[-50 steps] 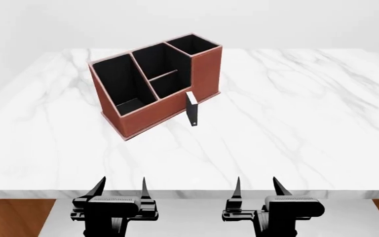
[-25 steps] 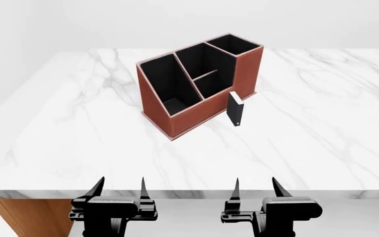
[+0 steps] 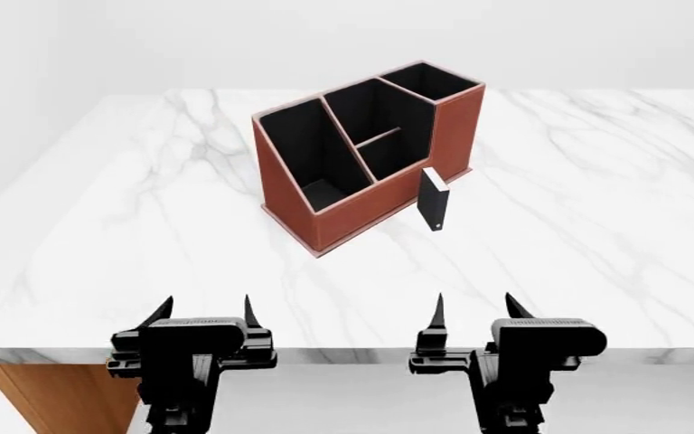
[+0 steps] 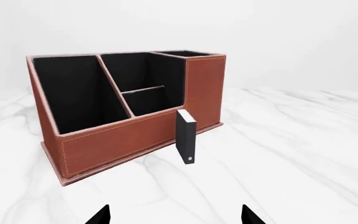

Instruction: Pick up the book and place it in the left compartment of the caddy.

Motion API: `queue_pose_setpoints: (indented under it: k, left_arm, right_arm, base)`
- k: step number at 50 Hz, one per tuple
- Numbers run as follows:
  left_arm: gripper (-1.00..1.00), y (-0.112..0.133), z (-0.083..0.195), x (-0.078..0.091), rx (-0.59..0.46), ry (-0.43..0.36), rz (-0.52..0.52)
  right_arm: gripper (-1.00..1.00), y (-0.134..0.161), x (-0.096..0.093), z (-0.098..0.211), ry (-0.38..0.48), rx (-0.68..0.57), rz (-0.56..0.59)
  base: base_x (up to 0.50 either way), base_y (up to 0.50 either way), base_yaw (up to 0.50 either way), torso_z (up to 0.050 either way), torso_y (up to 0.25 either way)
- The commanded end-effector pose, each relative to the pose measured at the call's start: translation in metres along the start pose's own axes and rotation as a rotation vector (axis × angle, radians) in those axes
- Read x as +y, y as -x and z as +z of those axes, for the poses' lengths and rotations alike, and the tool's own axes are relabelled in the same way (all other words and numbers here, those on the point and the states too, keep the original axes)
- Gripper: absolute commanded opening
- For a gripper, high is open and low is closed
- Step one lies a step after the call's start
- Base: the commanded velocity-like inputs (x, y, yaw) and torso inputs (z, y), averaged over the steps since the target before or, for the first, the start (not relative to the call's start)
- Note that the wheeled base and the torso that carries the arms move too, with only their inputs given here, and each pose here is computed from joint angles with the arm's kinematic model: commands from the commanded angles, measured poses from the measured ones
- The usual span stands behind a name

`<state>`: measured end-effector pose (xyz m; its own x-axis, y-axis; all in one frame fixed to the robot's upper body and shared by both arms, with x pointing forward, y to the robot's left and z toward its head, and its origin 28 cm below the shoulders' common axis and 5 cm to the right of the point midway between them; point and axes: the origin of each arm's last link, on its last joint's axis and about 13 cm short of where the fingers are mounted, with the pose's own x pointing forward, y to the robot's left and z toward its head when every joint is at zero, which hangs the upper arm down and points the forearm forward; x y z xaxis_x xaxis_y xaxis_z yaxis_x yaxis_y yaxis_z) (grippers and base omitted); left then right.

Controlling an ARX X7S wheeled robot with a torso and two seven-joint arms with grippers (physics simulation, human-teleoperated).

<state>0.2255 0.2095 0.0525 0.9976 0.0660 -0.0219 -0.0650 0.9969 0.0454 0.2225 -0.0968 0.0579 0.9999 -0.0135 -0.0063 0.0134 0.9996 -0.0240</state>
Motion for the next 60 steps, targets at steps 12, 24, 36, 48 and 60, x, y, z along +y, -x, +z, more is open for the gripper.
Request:
queue_pose_setpoints:
  k: [12,24,36,48,60]
  left_arm:
    - [1.0,-0.011,0.093,0.017,-0.072,-0.061,0.11]
    - [1.0,-0.013,0.088,0.018,-0.069,-0.06,0.117]
    - [1.0,-0.013,0.086,0.019,-0.069,-0.053,0.124]
    - [1.0,-0.014,0.086,0.021,-0.071,-0.055,0.136]
    - [1.0,-0.013,0.087,0.023,-0.077,-0.052,0.143]
  right_arm:
    - [1.0,-0.008,-0.004,0.091,0.055,-0.052,0.027]
    - [1.0,-0.012,-0.004,0.088,0.056,-0.042,0.029]
    - [1.0,-0.012,-0.004,0.086,0.056,-0.033,0.035]
    - [1.0,-0.013,-0.002,0.087,0.06,-0.03,0.039]
    - [1.0,-0.024,-0.016,0.095,0.062,0.147,0.013]
  base:
    - [0.06,0.0,0.0,0.0,0.0]
    - [0.5,0.0,0.0,0.0,0.0]
    - [0.5,0.0,0.0,0.0,0.0]
    - [0.5,0.0,0.0,0.0,0.002]
    - [0.0,0.0,0.0,0.0,0.001]
